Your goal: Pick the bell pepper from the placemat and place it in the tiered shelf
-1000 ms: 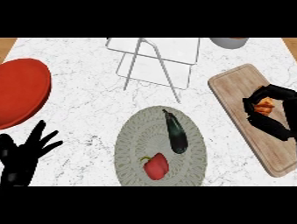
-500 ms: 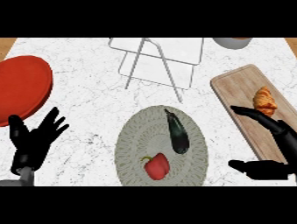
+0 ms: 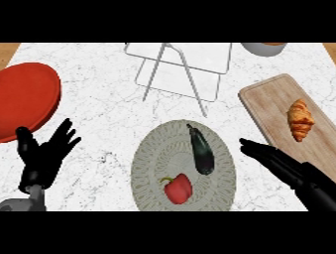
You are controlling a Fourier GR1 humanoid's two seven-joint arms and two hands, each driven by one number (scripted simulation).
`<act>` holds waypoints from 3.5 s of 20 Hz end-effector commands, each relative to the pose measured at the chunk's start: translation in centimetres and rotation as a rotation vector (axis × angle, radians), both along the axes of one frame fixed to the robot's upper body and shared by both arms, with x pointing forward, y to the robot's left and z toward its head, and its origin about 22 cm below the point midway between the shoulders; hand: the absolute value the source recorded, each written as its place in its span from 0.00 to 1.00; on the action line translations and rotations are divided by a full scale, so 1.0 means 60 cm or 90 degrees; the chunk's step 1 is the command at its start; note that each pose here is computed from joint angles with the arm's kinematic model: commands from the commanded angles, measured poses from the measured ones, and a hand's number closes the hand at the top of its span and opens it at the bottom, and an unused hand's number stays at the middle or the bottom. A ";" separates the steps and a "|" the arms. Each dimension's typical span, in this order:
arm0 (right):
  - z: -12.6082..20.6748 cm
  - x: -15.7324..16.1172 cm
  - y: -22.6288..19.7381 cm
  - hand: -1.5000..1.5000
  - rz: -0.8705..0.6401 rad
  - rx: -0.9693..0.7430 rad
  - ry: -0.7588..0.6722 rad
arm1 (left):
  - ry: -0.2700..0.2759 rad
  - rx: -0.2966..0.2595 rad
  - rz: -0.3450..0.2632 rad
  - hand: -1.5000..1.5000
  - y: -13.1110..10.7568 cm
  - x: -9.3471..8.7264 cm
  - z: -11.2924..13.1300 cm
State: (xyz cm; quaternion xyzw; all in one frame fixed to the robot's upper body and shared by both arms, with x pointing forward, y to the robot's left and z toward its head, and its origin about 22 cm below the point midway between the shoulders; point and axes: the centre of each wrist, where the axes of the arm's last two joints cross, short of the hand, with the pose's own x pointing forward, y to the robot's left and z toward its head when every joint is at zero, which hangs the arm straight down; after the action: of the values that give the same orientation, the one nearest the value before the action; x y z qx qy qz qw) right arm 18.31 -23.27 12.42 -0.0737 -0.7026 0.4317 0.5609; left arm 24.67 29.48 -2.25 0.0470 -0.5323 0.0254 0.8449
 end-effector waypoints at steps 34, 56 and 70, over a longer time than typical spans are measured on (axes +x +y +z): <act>-0.092 -0.056 0.279 0.00 -0.222 -0.323 0.049 | 0.011 0.001 -0.007 0.50 0.008 -0.028 -0.014; -0.138 0.012 0.313 0.00 -0.248 -0.321 0.000 | 0.008 -0.001 -0.010 0.50 0.019 0.008 -0.012; -0.227 0.031 0.344 1.00 -0.092 -0.394 0.021 | 0.017 -0.006 -0.019 0.50 0.023 0.005 0.005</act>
State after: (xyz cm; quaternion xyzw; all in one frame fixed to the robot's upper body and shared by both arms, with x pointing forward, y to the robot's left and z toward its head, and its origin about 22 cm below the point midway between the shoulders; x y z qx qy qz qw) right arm 20.53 -3.62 -0.03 -0.3032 -0.5300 0.5588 0.5611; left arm 25.34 29.52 -2.32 0.0419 -0.5337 0.0182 0.8445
